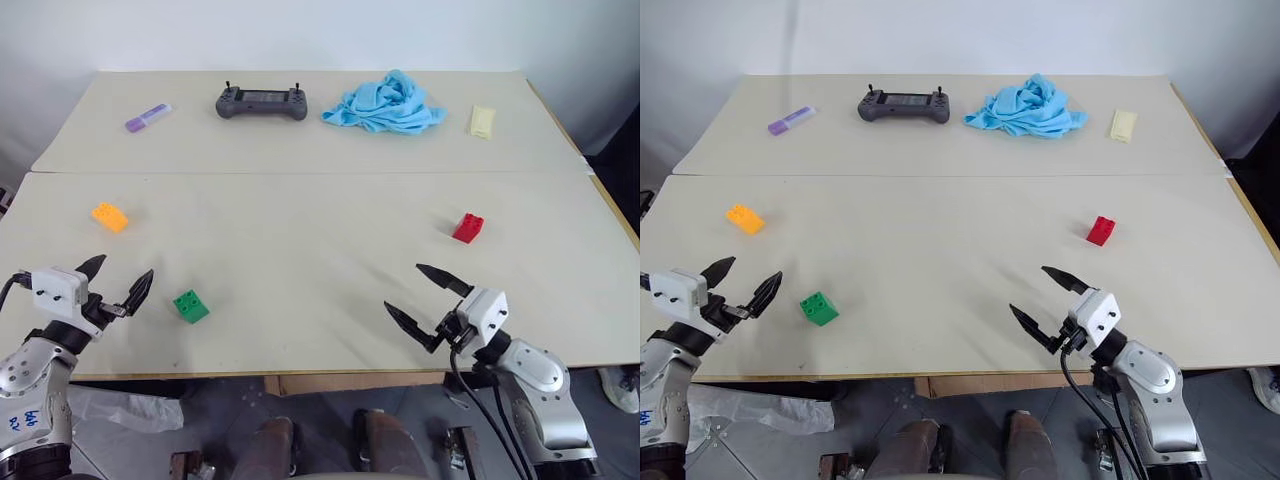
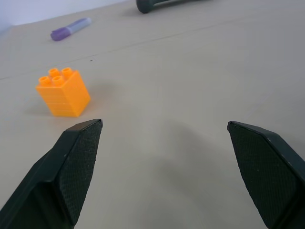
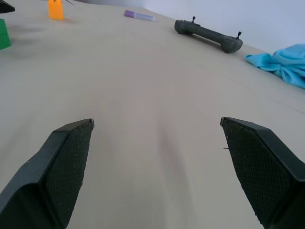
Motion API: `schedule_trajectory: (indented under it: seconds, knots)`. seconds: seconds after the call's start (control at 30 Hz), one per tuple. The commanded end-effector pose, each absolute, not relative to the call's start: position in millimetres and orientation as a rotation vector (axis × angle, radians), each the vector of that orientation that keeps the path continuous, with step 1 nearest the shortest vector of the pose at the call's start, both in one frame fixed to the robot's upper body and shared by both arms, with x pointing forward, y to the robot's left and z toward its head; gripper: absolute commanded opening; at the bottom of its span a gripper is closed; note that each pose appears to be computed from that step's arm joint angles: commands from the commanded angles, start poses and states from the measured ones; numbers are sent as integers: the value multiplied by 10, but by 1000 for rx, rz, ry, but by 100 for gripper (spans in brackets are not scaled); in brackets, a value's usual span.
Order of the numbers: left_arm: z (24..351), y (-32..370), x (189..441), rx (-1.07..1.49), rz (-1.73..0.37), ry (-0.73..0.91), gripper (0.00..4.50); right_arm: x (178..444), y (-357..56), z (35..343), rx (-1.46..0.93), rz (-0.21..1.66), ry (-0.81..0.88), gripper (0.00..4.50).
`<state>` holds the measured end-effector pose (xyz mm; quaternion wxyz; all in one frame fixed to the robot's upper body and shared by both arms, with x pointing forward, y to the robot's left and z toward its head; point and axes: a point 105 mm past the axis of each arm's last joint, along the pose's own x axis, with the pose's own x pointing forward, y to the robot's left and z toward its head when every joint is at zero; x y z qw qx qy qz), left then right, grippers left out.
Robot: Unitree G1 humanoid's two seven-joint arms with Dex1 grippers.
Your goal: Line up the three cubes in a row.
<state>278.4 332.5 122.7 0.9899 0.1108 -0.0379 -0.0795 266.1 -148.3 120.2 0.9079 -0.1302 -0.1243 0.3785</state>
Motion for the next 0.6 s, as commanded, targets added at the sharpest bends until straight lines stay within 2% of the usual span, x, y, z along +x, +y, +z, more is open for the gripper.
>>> schedule_trajectory:
  seconds: [0.03, 0.13, 0.23, 0.3, 0.4, 0.53, 0.6]
  knots:
    - [1333, 3377, 2729, 256, -116, -105, 447, 2640, -1446, 1249, -268, 796, -282, 450]
    - [1390, 3361, 2712, 246, -124, -116, 447, 2656, -1458, 1279, -266, 792, -286, 450]
    - [1578, 3213, 2704, 219, -214, -170, 447, 2658, -1486, 1341, -240, 795, -285, 450]
    - [1756, 2982, 2726, 224, -331, -212, 447, 2686, -1539, 1452, -225, 770, -304, 450]
    - [1828, 2628, 2741, 269, -522, -184, 447, 2755, -1680, 1600, -225, 700, -329, 450]
    - [1801, 1954, 2637, 384, -917, -84, 447, 2833, -2304, 1746, -236, 421, -330, 450]
    - [1806, 1759, 2614, 403, -1020, -73, 447, 2785, -2674, 1651, -240, 265, -281, 450]
